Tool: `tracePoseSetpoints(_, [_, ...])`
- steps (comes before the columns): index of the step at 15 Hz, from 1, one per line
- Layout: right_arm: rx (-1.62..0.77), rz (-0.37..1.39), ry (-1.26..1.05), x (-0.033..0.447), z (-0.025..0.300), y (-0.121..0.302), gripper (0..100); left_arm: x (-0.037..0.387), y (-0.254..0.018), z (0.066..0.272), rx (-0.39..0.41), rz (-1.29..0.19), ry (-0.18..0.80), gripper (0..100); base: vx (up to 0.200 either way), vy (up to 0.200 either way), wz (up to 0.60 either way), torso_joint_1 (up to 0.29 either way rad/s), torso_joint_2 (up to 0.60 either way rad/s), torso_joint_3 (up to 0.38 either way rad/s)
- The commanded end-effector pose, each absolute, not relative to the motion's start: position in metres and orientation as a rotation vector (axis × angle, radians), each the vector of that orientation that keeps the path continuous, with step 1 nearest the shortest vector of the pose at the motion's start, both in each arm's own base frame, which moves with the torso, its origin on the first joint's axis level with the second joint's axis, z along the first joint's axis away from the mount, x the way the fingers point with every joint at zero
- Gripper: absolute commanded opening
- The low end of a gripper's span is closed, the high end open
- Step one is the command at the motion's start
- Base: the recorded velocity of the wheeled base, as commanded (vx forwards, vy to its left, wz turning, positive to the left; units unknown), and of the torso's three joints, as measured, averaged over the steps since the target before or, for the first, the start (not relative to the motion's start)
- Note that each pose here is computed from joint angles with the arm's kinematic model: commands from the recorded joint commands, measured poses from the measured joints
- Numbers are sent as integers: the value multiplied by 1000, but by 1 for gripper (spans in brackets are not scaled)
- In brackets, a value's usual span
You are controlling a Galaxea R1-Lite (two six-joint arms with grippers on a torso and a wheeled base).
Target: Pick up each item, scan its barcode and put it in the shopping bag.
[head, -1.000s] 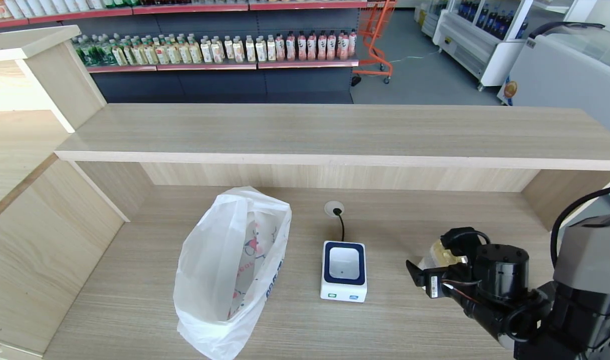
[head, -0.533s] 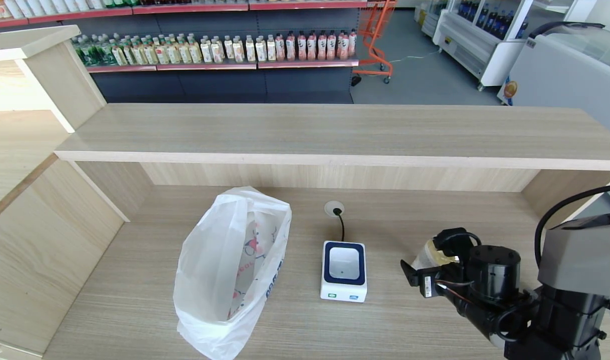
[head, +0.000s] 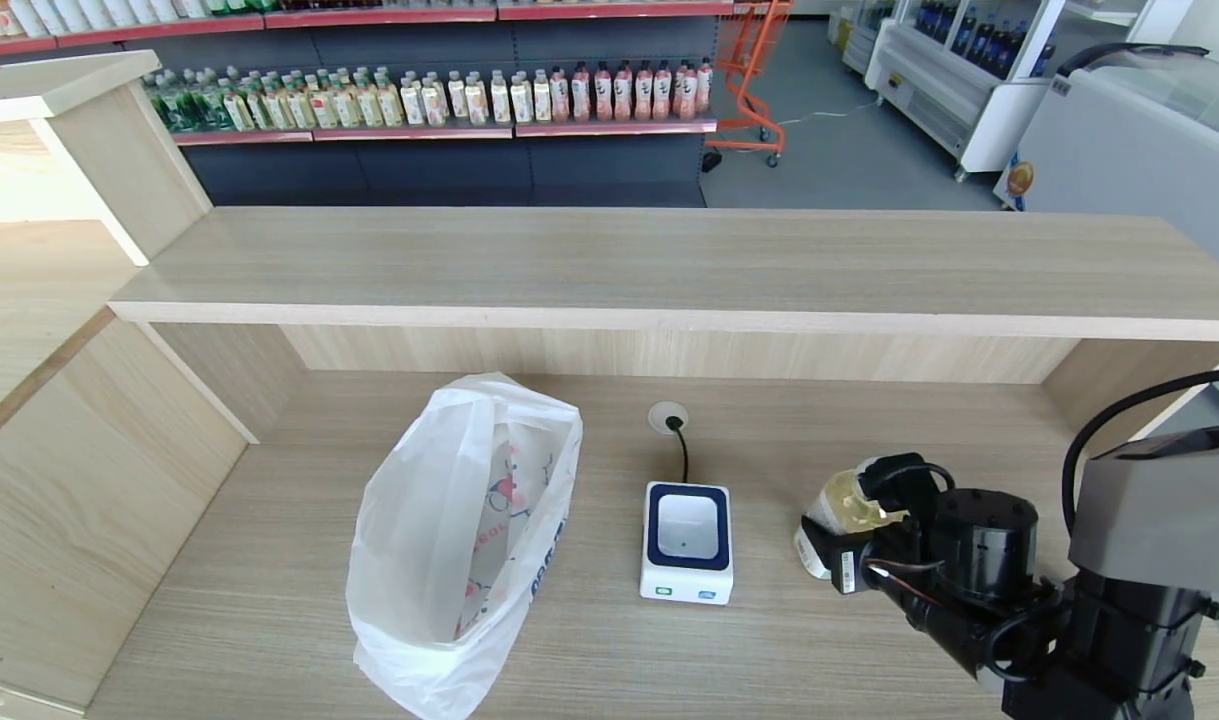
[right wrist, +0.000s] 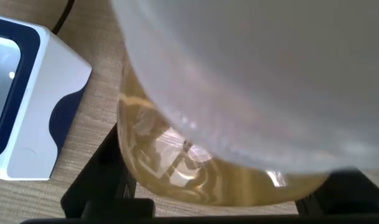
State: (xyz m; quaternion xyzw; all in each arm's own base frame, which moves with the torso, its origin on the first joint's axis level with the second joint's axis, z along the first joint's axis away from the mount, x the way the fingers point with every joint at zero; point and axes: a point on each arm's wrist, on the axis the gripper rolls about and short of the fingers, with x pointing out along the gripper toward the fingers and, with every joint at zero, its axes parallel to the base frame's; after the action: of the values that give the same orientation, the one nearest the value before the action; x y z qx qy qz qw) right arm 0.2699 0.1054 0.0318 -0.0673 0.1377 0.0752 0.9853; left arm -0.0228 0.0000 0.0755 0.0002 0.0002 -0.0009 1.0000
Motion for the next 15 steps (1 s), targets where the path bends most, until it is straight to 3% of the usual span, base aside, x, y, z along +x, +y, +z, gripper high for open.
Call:
tracePoseSetpoints(1, [-134, 148, 268, 270, 34, 105, 0, -23, 0, 75, 2, 0, 0, 100, 0, 0, 0, 0, 0, 0])
tracePoseSetpoints(7, [-102, 150, 257, 273, 38, 98, 0, -23, 0, 75, 2, 0, 0, 100, 0, 0, 0, 0, 0, 0])
tracePoseSetpoints(9, [-19, 264, 222, 271, 83, 82, 0, -23, 0, 75, 0, 0, 0, 100, 0, 0, 0, 0, 0, 0])
tracePoseSetpoints(12, [140, 591, 399, 237, 178, 34, 0, -23, 0, 75, 0, 0, 0, 100, 0, 0, 0, 0, 0, 0])
tracePoseSetpoints(15, [231, 851, 434, 227, 198, 23, 0, -23, 0, 75, 0, -2, 0, 100, 0, 0, 0, 0, 0, 0])
